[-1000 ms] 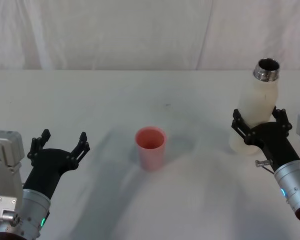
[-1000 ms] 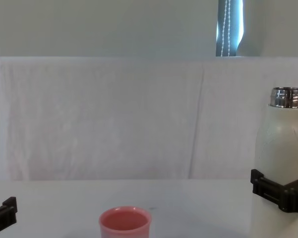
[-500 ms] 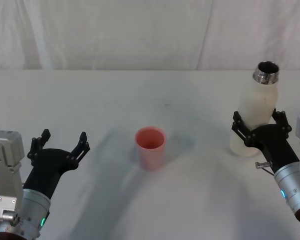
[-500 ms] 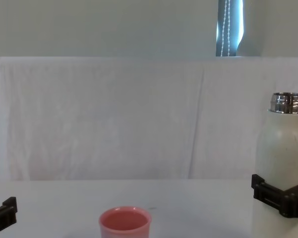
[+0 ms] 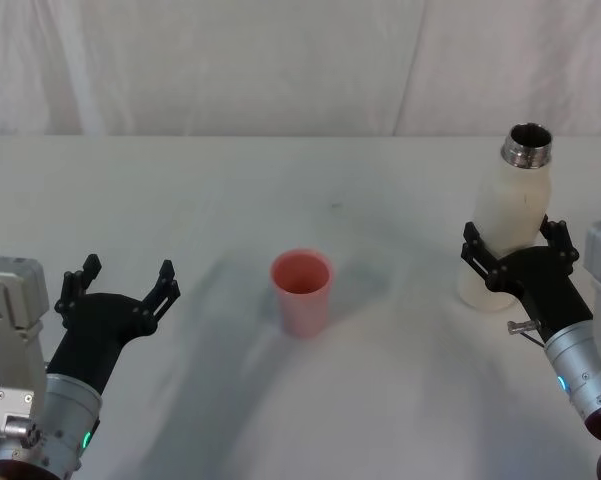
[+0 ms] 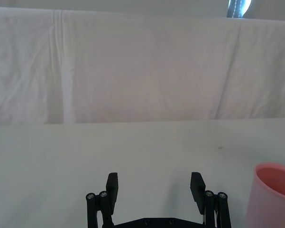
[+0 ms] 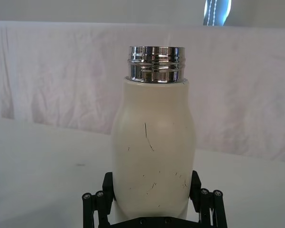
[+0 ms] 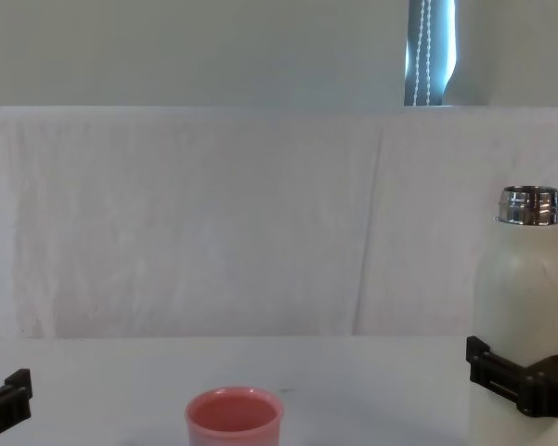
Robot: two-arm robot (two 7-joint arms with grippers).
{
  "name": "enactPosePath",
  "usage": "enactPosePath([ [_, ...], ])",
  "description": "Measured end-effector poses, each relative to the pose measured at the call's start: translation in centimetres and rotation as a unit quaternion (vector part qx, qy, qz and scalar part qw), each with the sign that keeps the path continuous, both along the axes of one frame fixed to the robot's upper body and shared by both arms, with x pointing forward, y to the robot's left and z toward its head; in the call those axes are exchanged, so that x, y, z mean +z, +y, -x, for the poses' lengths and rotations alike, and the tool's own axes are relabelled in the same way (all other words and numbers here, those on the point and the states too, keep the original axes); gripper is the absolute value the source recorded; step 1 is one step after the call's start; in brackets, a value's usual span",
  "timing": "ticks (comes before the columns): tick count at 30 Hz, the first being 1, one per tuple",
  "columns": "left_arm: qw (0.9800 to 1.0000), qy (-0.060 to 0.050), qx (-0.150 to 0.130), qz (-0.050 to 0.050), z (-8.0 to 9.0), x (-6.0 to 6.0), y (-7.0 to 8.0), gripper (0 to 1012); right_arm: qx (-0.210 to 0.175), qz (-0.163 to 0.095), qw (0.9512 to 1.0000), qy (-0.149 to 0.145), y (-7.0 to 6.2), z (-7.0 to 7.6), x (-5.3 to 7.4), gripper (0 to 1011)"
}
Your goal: Grasp the thermos with one hand and pour water into the cup lid.
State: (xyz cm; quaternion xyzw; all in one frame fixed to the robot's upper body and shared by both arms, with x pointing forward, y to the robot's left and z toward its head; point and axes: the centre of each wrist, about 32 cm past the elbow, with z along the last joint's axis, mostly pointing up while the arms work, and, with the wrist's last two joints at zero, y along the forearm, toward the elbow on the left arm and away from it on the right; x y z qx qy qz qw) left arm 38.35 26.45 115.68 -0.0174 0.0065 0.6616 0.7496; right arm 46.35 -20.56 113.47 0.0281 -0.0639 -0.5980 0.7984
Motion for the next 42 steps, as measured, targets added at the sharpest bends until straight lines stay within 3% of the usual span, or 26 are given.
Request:
enactPosePath([
  [42,1.0000,0.000,0.000,0.000,0.00,0.00,0.00,1001,0.000,0.003,1.0000,0.001,0.01,-0.27,-0.09,1002],
])
